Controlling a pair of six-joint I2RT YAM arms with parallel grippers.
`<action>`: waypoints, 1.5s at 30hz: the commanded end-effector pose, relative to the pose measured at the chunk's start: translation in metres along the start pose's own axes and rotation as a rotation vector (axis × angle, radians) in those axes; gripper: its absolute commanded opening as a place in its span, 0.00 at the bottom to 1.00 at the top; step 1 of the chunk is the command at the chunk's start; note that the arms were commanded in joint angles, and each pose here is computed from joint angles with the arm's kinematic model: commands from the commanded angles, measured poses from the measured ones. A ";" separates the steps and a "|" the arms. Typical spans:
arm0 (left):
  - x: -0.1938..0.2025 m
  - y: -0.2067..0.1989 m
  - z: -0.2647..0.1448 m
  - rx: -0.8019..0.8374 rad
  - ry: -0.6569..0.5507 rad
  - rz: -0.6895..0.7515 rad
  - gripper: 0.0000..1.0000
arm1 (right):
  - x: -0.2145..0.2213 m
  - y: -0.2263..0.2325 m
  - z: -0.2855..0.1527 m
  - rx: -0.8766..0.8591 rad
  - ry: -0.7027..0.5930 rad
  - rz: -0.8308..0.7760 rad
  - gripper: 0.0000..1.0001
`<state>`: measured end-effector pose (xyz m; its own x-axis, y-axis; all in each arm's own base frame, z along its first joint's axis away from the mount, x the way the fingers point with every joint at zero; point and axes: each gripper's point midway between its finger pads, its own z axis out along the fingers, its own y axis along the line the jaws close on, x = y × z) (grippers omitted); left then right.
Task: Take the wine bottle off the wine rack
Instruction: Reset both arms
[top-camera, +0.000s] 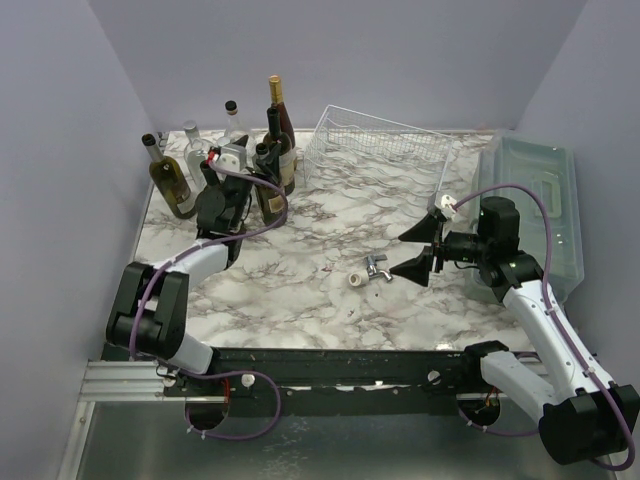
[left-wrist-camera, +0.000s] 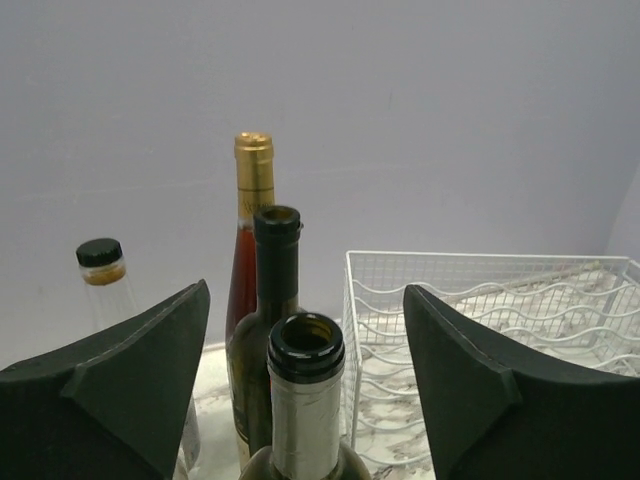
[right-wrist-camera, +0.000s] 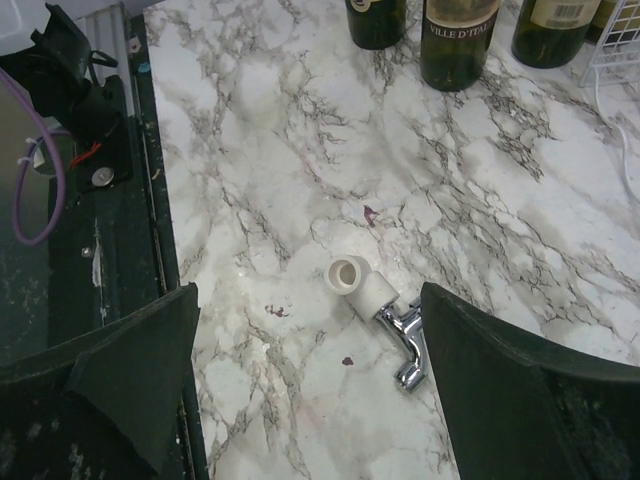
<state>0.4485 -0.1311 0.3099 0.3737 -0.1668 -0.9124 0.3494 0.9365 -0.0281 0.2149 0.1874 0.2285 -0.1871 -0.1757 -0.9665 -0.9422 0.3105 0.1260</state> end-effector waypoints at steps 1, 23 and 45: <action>-0.026 -0.001 -0.008 -0.013 -0.001 -0.031 0.84 | 0.004 -0.003 -0.001 0.016 0.013 -0.006 0.95; -0.084 -0.044 -0.131 0.005 0.468 -0.305 0.99 | 0.003 -0.023 -0.011 0.146 0.031 -0.073 0.99; -0.016 -0.072 -0.254 0.150 0.637 -0.276 0.99 | -0.043 -0.087 -0.095 0.786 -0.057 0.081 0.99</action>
<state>0.1995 -0.1224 0.2375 -0.3060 -0.1563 -0.9391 0.5037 0.8105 -0.2990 0.2771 0.0945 0.2541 -0.2229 -0.1137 -0.9682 -0.5446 0.8382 0.0270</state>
